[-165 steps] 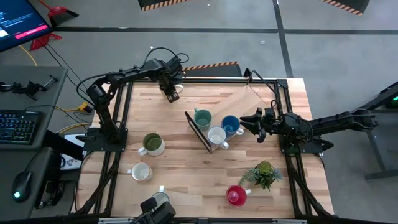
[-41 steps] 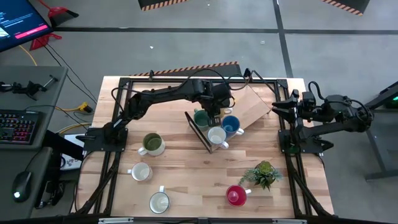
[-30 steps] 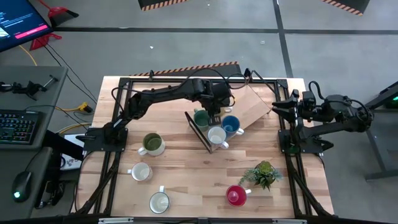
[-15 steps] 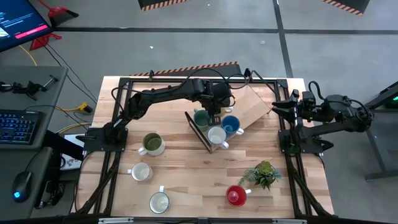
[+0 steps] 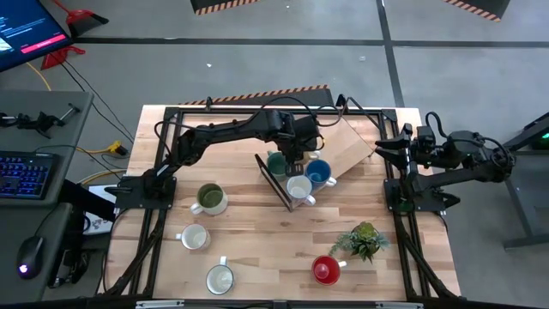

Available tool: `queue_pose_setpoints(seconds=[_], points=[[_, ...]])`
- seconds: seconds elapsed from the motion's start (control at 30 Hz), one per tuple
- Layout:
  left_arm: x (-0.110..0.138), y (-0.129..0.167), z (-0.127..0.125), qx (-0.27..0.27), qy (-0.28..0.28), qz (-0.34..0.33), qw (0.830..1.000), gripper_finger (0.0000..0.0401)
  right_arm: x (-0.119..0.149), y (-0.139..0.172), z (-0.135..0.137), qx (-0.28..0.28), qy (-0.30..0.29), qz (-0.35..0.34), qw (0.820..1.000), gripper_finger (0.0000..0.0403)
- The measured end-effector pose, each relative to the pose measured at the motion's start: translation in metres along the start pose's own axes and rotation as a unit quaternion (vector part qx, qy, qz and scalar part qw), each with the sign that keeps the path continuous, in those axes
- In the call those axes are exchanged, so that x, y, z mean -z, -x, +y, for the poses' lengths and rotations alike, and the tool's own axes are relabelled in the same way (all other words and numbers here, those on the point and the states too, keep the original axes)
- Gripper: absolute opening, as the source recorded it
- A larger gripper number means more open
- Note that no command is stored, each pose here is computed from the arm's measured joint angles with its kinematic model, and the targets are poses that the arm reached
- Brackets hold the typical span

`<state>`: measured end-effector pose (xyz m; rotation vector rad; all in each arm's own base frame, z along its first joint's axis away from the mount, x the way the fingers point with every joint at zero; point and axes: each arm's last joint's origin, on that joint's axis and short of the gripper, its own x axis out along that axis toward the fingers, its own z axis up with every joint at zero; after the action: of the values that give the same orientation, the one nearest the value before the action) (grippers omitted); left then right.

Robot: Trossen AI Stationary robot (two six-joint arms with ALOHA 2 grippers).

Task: Place coffee mugs
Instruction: Put the yellow mug on the shelf

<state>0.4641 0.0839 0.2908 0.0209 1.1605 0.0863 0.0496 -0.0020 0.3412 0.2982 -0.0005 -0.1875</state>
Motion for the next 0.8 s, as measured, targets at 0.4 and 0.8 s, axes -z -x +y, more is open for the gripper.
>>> queue_pose_setpoints(seconds=[0.4,0.8], points=[[-0.001,-0.01,-0.001,0.0,-0.002,0.006,1.0,0.0008,0.001,0.0,0.0,0.002,0.003,0.007,1.0,0.0124],[-0.001,-0.011,0.001,-0.028,0.0,0.006,1.0,0.0073,0.004,0.0,-0.001,0.006,0.007,0.02,1.0,0.0124]])
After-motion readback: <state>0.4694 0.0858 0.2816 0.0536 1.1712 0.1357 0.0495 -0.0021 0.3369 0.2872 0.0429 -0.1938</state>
